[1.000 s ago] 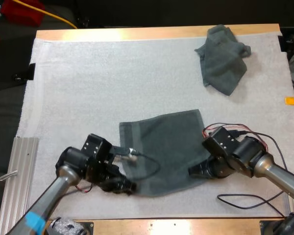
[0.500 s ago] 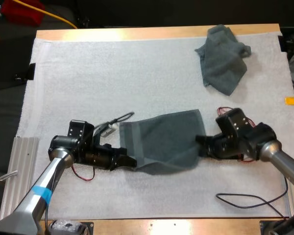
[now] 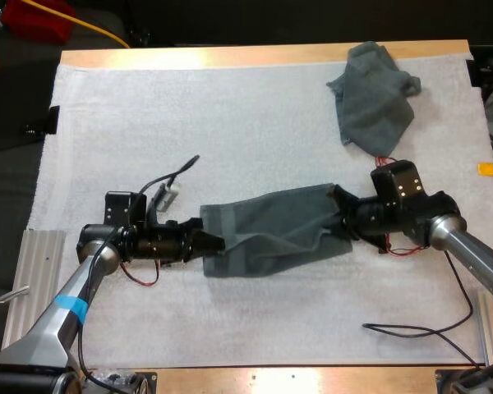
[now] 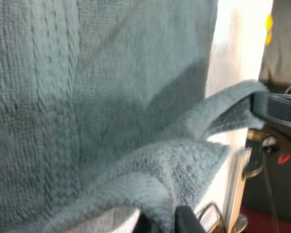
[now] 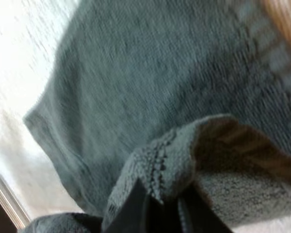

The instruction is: Pick towel from pile, fold and stack

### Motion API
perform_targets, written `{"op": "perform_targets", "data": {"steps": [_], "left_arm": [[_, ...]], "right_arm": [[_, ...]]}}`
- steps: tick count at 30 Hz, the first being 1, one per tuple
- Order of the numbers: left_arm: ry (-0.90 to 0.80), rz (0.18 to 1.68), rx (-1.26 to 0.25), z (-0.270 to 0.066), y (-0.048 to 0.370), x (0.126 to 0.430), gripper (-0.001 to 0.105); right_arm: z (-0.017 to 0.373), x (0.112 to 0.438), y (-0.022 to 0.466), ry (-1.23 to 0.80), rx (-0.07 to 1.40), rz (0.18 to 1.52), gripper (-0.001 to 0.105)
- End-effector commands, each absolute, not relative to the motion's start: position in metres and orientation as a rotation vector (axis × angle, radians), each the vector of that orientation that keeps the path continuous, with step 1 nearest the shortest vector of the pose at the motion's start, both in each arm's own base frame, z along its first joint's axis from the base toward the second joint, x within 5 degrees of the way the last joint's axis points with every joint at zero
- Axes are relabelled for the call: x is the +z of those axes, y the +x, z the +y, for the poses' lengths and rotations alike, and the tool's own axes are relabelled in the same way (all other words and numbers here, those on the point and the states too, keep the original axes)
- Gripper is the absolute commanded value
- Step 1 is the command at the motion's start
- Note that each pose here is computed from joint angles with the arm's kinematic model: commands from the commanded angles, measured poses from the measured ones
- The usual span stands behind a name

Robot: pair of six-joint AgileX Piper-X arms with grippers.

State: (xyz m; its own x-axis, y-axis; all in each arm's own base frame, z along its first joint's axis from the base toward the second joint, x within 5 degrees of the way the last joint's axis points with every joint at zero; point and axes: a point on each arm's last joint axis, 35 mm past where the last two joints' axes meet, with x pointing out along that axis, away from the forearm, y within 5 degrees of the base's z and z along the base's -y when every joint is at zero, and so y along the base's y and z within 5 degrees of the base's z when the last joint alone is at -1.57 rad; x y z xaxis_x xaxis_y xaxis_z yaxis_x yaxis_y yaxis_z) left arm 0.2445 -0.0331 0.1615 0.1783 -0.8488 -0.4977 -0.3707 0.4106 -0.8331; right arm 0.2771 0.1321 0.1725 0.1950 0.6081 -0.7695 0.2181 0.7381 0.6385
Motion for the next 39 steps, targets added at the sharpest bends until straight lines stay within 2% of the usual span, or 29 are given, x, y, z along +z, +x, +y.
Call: {"op": "perform_targets", "data": {"steps": [1, 14, 23, 25, 27, 30, 32, 36, 39], "left_arm": [[-1.181, 1.391, -0.461, -0.031, 0.249, 0.163, 0.0], [-1.174, 1.346, -0.321, -0.026, 0.26, 0.152, 0.0], [-1.16, 1.313, -0.261, -0.025, 0.263, 0.152, 0.001], [-1.158, 1.307, -0.263, -0.025, 0.264, 0.152, 0.007], [-1.157, 1.3, -0.267, -0.025, 0.265, 0.153, 0.022], [-1.187, 1.3, -0.246, -0.025, 0.266, 0.153, 0.059], [-1.21, 1.297, -0.234, -0.025, 0.267, 0.154, 0.072], [-1.26, 1.274, -0.281, -0.026, 0.272, 0.158, 0.065], [-1.309, 1.245, -0.329, -0.027, 0.277, 0.163, 0.065]], "right_arm": [[0.131, 0.172, 0.281, 0.779, 0.314, 1.374, 0.002], [0.126, 0.162, 0.301, 0.906, 0.273, 1.305, 0.002], [0.127, 0.156, 0.304, 0.908, 0.274, 1.303, 0.002], [0.127, 0.156, 0.305, 0.909, 0.283, 1.291, 0.002], [0.128, 0.157, 0.307, 0.911, 0.294, 1.279, 0.003], [0.129, 0.16, 0.309, 0.915, 0.324, 1.25, 0.016], [0.13, 0.162, 0.311, 0.92, 0.349, 1.235, 0.029], [0.132, 0.166, 0.315, 0.924, 0.396, 1.186, 0.053], [0.133, 0.168, 0.316, 0.929, 0.423, 1.175, 0.058]]}}
